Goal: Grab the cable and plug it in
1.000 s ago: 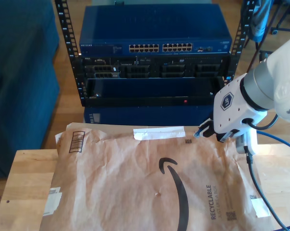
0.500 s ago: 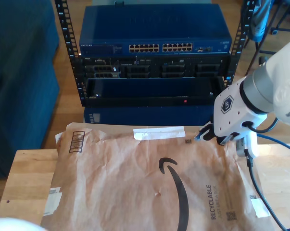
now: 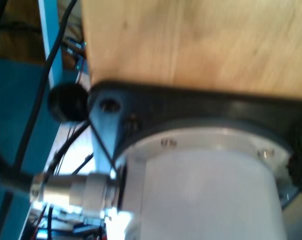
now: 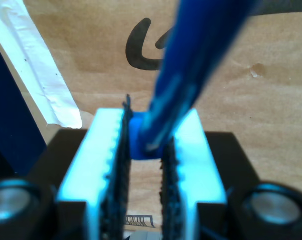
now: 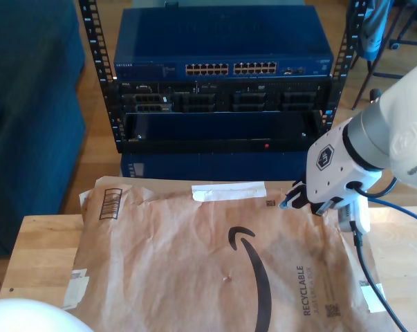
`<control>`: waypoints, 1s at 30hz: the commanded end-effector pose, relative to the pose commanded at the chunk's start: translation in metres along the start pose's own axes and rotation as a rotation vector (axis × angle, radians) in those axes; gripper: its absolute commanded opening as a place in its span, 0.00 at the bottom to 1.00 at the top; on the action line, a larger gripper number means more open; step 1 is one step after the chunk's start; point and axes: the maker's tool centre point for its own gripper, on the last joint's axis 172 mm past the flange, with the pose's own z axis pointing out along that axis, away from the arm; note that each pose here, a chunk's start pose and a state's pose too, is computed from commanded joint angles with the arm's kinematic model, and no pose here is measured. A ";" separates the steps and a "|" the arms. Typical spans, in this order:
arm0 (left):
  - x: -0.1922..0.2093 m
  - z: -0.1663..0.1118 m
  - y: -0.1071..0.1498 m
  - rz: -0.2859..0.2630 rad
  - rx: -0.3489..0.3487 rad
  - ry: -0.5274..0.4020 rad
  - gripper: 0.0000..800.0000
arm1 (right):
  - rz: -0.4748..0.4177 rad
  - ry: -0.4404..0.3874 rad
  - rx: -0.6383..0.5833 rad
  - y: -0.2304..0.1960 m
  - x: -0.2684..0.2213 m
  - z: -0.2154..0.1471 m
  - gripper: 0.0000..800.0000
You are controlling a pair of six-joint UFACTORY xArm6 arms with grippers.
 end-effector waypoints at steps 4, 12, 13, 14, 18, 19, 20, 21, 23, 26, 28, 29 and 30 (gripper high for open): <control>0.008 0.016 0.003 -0.007 -0.009 0.044 1.00 | 0.005 0.002 -0.008 0.001 0.002 0.004 0.00; 0.010 0.019 0.003 -0.008 -0.012 0.058 1.00 | 0.007 0.001 -0.017 0.001 0.000 0.008 0.00; 0.010 0.019 0.003 -0.008 -0.012 0.058 1.00 | 0.009 0.003 -0.016 0.001 0.001 0.008 0.00; 0.010 0.019 0.003 -0.008 -0.012 0.058 1.00 | 0.007 0.002 -0.015 0.001 0.001 0.007 0.00; 0.010 0.019 0.003 -0.010 -0.012 0.056 1.00 | 0.005 0.005 -0.015 0.002 0.002 0.007 0.00; 0.010 0.019 0.003 -0.010 -0.012 0.054 1.00 | 0.005 0.004 -0.016 0.002 0.002 0.007 0.00; 0.010 0.019 0.003 -0.010 -0.012 0.054 1.00 | 0.006 0.003 -0.016 0.002 0.001 0.007 0.00; 0.010 0.019 0.003 -0.010 -0.012 0.056 1.00 | 0.007 0.002 -0.022 0.003 0.001 0.010 0.00; 0.010 0.019 0.003 -0.010 -0.012 0.054 1.00 | 0.004 0.001 -0.027 0.005 -0.001 0.012 0.00; 0.010 0.019 0.003 -0.010 -0.012 0.053 1.00 | -0.024 0.003 -0.033 0.010 -0.008 0.017 0.00; 0.010 0.019 0.003 -0.010 -0.012 0.054 1.00 | -0.034 0.002 -0.022 0.008 -0.010 0.016 0.00; 0.010 0.019 0.003 -0.010 -0.012 0.054 1.00 | -0.033 0.002 -0.023 0.009 -0.010 0.017 0.00; 0.010 0.019 0.003 -0.010 -0.012 0.054 1.00 | -0.037 0.004 -0.022 0.009 -0.010 0.016 0.00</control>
